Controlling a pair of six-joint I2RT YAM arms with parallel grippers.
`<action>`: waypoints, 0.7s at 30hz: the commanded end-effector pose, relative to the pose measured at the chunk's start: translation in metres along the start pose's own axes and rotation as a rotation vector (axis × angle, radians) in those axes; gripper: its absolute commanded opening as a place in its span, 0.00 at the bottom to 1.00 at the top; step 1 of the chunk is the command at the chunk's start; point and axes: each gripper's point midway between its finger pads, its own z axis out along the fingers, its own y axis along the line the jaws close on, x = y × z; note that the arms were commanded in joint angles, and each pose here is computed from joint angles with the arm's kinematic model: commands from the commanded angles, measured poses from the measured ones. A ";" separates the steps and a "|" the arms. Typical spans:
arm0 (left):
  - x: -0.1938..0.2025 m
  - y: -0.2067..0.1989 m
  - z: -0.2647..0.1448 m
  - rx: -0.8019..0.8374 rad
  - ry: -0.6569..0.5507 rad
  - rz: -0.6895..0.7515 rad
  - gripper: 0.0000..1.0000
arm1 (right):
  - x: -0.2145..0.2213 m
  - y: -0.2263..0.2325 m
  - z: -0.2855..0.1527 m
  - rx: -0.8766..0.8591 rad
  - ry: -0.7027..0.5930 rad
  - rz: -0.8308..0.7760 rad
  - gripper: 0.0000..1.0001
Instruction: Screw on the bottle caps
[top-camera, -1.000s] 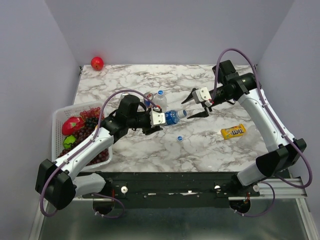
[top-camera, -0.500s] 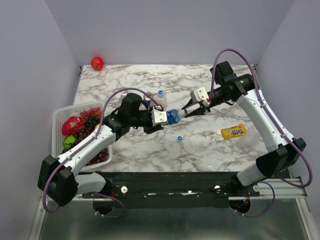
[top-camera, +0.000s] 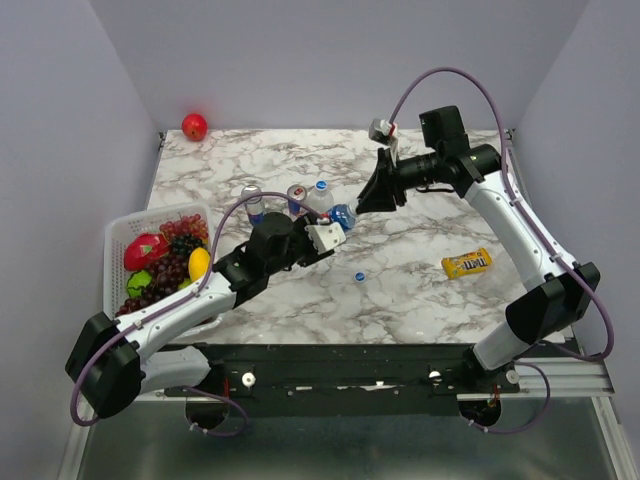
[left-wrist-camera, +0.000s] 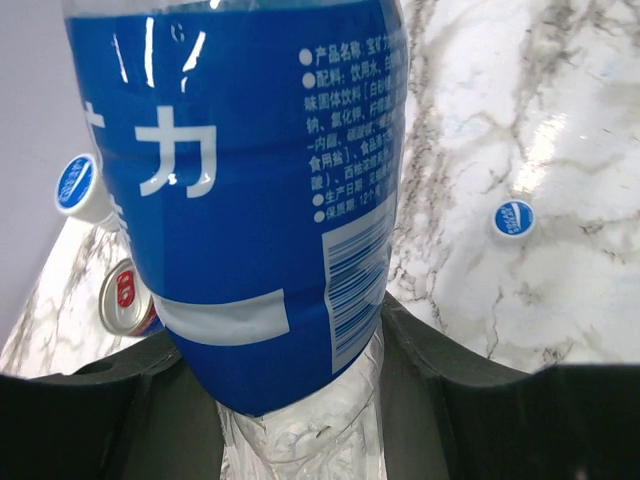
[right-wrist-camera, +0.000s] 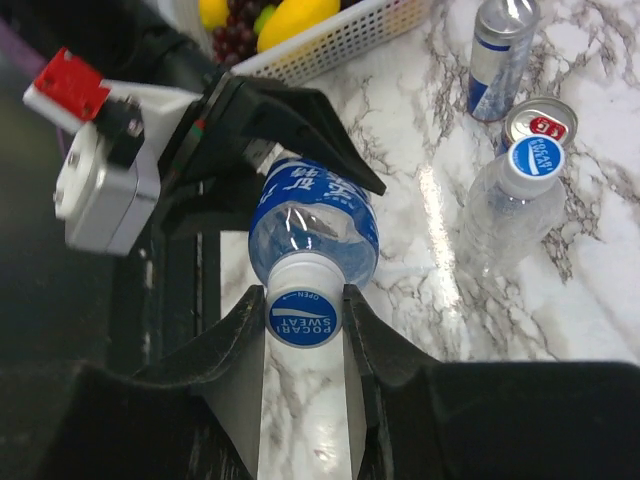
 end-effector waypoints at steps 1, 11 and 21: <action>-0.048 0.012 0.006 -0.108 -0.139 -0.102 0.00 | -0.029 -0.016 0.018 0.070 -0.105 0.359 0.00; -0.042 -0.002 0.024 -0.065 -0.067 -0.304 0.00 | -0.048 -0.053 0.013 0.306 -0.163 0.446 0.10; -0.049 0.008 0.003 0.106 -0.161 -0.424 0.00 | -0.072 -0.030 -0.002 0.142 -0.302 0.215 0.67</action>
